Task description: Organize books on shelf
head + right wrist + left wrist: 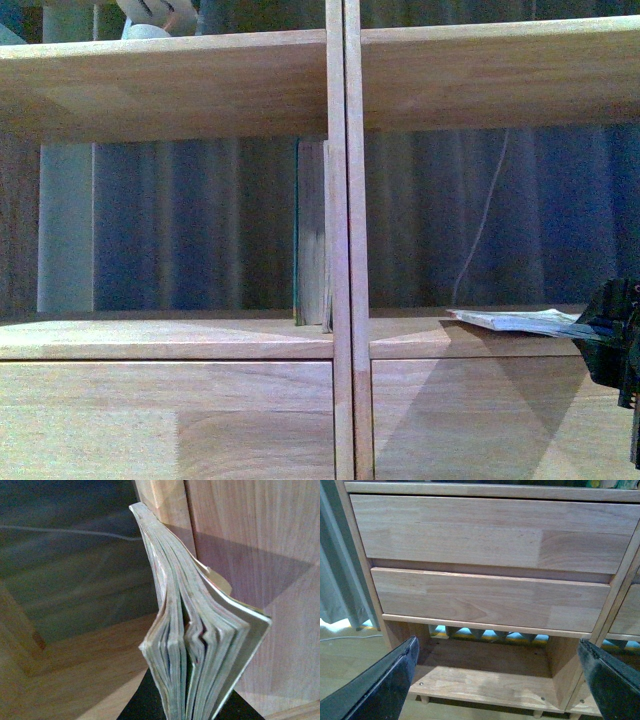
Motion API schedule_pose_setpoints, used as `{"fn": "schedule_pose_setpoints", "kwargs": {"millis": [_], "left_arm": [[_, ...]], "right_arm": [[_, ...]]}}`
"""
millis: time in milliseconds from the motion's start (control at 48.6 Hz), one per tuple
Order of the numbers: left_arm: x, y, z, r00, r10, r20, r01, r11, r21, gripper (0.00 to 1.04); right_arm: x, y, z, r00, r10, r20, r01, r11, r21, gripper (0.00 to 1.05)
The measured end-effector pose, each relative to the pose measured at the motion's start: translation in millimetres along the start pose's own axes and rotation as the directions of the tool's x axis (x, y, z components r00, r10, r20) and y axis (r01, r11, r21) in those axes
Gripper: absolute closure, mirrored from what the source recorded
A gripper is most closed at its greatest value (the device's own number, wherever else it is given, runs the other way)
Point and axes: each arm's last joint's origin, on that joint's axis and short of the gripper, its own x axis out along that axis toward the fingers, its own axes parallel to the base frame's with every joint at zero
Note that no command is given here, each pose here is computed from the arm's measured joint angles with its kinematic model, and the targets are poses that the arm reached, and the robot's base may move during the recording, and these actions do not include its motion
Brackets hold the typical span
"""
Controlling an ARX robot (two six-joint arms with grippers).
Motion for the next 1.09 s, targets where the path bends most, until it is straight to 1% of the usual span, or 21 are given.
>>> {"fn": "schedule_pose_setpoints", "kwargs": {"millis": [165, 288, 391, 453, 494, 556, 597, 618, 638, 700, 720, 762, 782, 803, 844, 885, 906, 947, 1009, 1070, 1091], "left_arm": [[0, 0, 0, 1.0, 0.0, 0.0, 0.0, 1.0, 0.0, 0.07], [0, 0, 0, 1.0, 0.0, 0.0, 0.0, 1.0, 0.0, 0.07], [0, 0, 0, 1.0, 0.0, 0.0, 0.0, 1.0, 0.0, 0.07], [0, 0, 0, 1.0, 0.0, 0.0, 0.0, 1.0, 0.0, 0.07], [0, 0, 0, 1.0, 0.0, 0.0, 0.0, 1.0, 0.0, 0.07], [0, 0, 0, 1.0, 0.0, 0.0, 0.0, 1.0, 0.0, 0.07], [0, 0, 0, 1.0, 0.0, 0.0, 0.0, 1.0, 0.0, 0.07], [0, 0, 0, 1.0, 0.0, 0.0, 0.0, 1.0, 0.0, 0.07], [0, 0, 0, 1.0, 0.0, 0.0, 0.0, 1.0, 0.0, 0.07], [0, 0, 0, 1.0, 0.0, 0.0, 0.0, 1.0, 0.0, 0.07], [0, 0, 0, 1.0, 0.0, 0.0, 0.0, 1.0, 0.0, 0.07], [0, 0, 0, 1.0, 0.0, 0.0, 0.0, 1.0, 0.0, 0.07], [0, 0, 0, 1.0, 0.0, 0.0, 0.0, 1.0, 0.0, 0.07], [0, 0, 0, 1.0, 0.0, 0.0, 0.0, 1.0, 0.0, 0.07], [0, 0, 0, 1.0, 0.0, 0.0, 0.0, 1.0, 0.0, 0.07], [0, 0, 0, 1.0, 0.0, 0.0, 0.0, 1.0, 0.0, 0.07], [0, 0, 0, 1.0, 0.001, 0.0, -0.001, 1.0, 0.0, 0.07], [0, 0, 0, 1.0, 0.0, 0.0, 0.0, 1.0, 0.0, 0.07], [0, 0, 0, 1.0, 0.0, 0.0, 0.0, 1.0, 0.0, 0.07], [0, 0, 0, 1.0, 0.0, 0.0, 0.0, 1.0, 0.0, 0.07], [0, 0, 0, 1.0, 0.0, 0.0, 0.0, 1.0, 0.0, 0.07]], "right_arm": [[-9, 3, 4, 1.0, 0.019, -0.02, -0.019, 1.0, 0.003, 0.97], [-34, 24, 19, 0.995, 0.093, -0.023, -0.092, 0.996, 0.016, 0.97], [-55, 48, 31, 0.984, 0.176, -0.014, -0.176, 0.984, 0.028, 0.97], [-71, 69, 36, 0.969, 0.248, -0.016, -0.247, 0.968, 0.036, 0.97], [-84, 85, 35, 0.953, 0.302, -0.033, -0.301, 0.953, 0.04, 0.97], [-101, 110, 26, 0.922, 0.374, -0.1, -0.371, 0.927, 0.046, 0.97], [-112, 126, 14, 0.896, 0.41, -0.168, -0.409, 0.912, 0.044, 0.97], [-119, 134, 5, 0.878, 0.423, -0.222, -0.426, 0.904, 0.038, 0.97], [-124, 139, -2, 0.863, 0.43, -0.266, -0.439, 0.898, 0.027, 0.97], [-140, 153, -27, 0.793, 0.435, -0.427, -0.48, 0.877, 0.003, 0.97], [-143, 154, -30, 0.779, 0.435, -0.452, -0.488, 0.873, -0.002, 0.97], [-155, 159, -48, 0.705, 0.429, -0.564, -0.534, 0.845, -0.024, 0.97], [-156, 160, -50, 0.697, 0.429, -0.575, -0.539, 0.842, -0.025, 0.97], [-162, 161, -59, 0.658, 0.422, -0.623, -0.556, 0.831, -0.024, 0.97], [-168, 161, -68, 0.619, 0.414, -0.667, -0.581, 0.813, -0.034, 0.97], [-176, 161, -83, 0.556, 0.389, -0.734, -0.605, 0.796, -0.037, 0.97], [-177, 161, -85, 0.551, 0.386, -0.74, -0.612, 0.789, -0.044, 0.97], [-182, 160, -97, 0.515, 0.361, -0.778, -0.626, 0.778, -0.054, 0.97], [-189, 154, -122, 0.438, 0.292, -0.85, -0.664, 0.742, -0.087, 0.97], [-191, 148, -143, 0.393, 0.231, -0.89, -0.685, 0.719, -0.116, 0.97], [-191, 148, -145, 0.389, 0.226, -0.893, -0.687, 0.717, -0.118, 0.97]]}}
